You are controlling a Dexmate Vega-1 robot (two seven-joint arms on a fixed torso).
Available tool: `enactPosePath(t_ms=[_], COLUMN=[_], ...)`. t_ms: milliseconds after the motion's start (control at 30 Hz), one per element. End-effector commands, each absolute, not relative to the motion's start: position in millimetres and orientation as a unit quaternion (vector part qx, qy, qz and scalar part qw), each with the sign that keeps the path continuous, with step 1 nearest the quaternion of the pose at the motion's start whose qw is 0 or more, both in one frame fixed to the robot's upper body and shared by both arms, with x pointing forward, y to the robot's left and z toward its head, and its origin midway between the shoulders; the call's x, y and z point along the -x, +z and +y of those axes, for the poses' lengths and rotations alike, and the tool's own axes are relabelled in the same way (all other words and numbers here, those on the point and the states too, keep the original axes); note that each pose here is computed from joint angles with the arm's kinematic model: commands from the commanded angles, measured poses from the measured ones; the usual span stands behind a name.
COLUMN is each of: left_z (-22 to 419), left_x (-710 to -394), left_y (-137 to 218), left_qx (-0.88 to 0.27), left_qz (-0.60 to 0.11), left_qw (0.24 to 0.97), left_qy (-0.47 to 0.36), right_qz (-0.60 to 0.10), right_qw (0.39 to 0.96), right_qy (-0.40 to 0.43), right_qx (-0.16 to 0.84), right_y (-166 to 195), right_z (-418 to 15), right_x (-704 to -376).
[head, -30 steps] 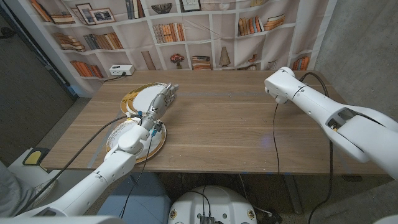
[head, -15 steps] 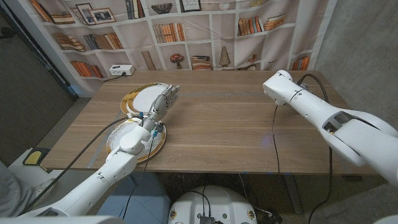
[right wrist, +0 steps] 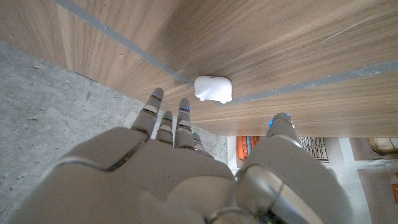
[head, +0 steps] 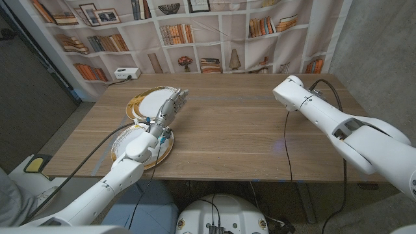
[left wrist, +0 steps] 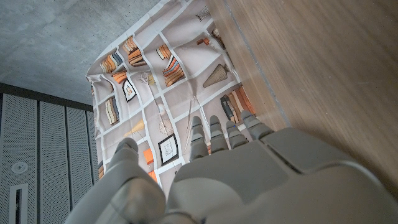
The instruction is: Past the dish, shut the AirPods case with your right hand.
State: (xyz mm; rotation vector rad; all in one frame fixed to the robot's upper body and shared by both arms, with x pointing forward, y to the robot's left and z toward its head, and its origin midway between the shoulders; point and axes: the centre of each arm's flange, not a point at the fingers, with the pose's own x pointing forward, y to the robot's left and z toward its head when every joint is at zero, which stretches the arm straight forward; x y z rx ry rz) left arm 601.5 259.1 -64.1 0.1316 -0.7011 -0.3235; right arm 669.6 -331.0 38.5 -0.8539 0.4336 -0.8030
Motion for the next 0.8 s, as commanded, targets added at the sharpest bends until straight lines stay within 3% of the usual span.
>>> enactPosePath(t_ms=[33, 800], left_z=[255.8, 248.3], left_x=[-601.3, -602.1], left_y=[-64.6, -57.2], left_qx=[-0.066, -0.073], left_qz=[-0.339, -0.338], left_qw=[0.925, 0.923], left_qy=[-0.161, -0.167], right_qz=[0.199, 0.154], right_qw=[0.804, 0.802], right_qy=[-0.394, -0.436], right_qx=[0.398, 0.379], right_y=[29.8, 15.5], right_z=[-329.4, -328.0], right_x=[-673.3, -676.2])
